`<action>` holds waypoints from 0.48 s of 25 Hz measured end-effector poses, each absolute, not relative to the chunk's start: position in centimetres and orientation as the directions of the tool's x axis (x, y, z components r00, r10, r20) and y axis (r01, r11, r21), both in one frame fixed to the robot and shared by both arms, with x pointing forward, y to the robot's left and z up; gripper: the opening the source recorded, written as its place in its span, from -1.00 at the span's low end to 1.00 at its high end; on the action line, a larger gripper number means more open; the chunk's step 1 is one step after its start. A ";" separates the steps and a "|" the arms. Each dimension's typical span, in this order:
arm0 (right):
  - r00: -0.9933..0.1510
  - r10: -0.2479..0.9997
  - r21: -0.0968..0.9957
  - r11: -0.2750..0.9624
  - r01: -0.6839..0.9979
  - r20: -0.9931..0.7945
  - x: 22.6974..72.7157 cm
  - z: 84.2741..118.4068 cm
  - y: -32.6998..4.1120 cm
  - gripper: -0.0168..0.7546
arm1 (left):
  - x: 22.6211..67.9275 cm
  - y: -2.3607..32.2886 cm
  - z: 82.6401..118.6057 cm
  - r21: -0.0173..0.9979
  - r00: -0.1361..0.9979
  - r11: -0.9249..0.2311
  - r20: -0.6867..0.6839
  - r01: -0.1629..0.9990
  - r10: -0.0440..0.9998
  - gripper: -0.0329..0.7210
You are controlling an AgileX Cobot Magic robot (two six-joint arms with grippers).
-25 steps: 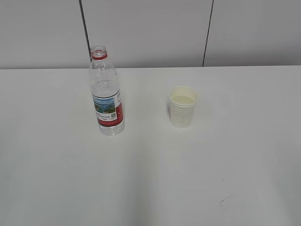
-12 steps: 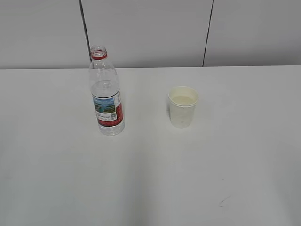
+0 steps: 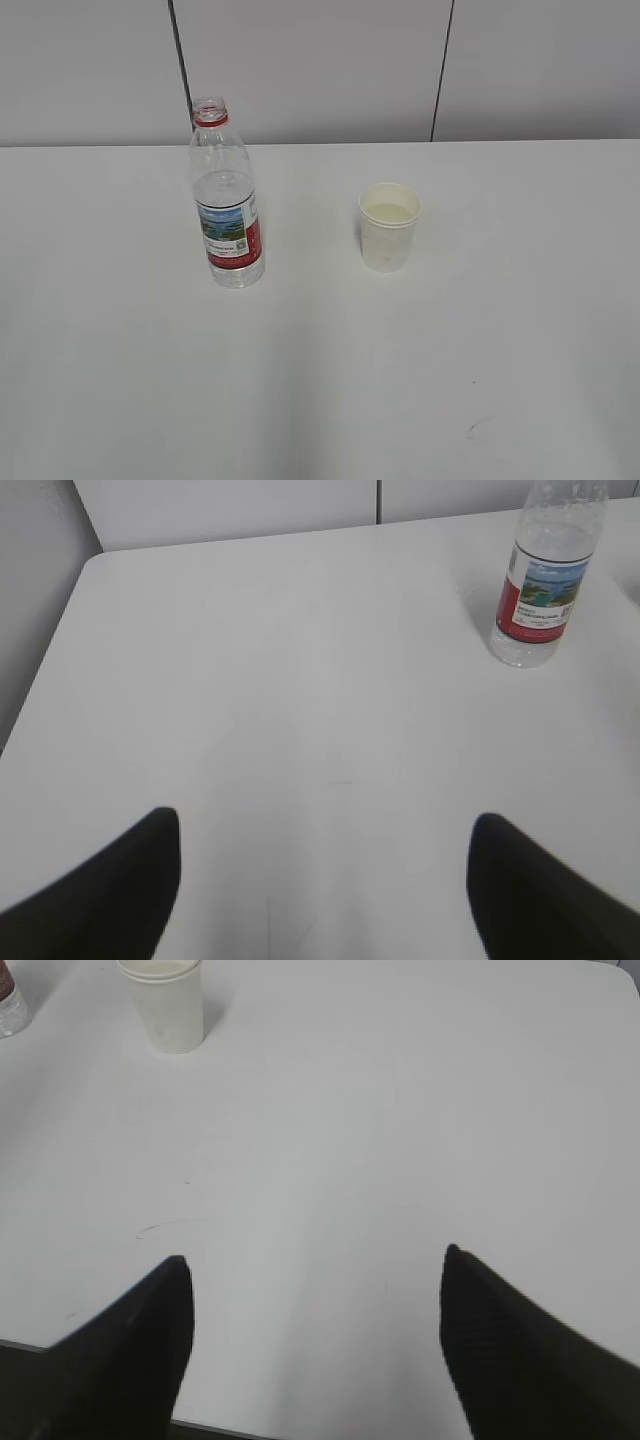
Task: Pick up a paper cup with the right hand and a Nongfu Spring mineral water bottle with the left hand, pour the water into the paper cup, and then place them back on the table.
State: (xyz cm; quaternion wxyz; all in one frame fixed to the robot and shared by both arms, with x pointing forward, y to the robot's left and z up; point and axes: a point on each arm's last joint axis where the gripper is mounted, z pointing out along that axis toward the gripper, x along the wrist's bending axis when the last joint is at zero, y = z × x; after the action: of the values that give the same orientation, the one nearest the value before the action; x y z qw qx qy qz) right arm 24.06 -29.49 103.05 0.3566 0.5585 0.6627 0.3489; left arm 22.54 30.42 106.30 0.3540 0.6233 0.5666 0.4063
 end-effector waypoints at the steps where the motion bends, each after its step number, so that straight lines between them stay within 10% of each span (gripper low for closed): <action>1: -0.122 0.989 0.861 0.133 0.491 -0.083 24.1 103.0 -29.5 0.51 | 22.5 30.4 106.3 0.902 0.028 -0.107 0.105 0.419 0.994 0.49; 12: -0.122 0.989 0.861 0.133 0.491 -0.083 24.1 103.0 -29.5 0.51 | 22.5 30.4 106.3 0.902 0.028 -0.107 0.105 0.419 0.994 0.49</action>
State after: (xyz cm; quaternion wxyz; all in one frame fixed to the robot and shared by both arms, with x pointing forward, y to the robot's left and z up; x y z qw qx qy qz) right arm 24.06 -29.49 103.05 0.3566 0.5585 0.6627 0.3489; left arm 22.54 30.42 106.30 0.3540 0.6233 0.5666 0.4063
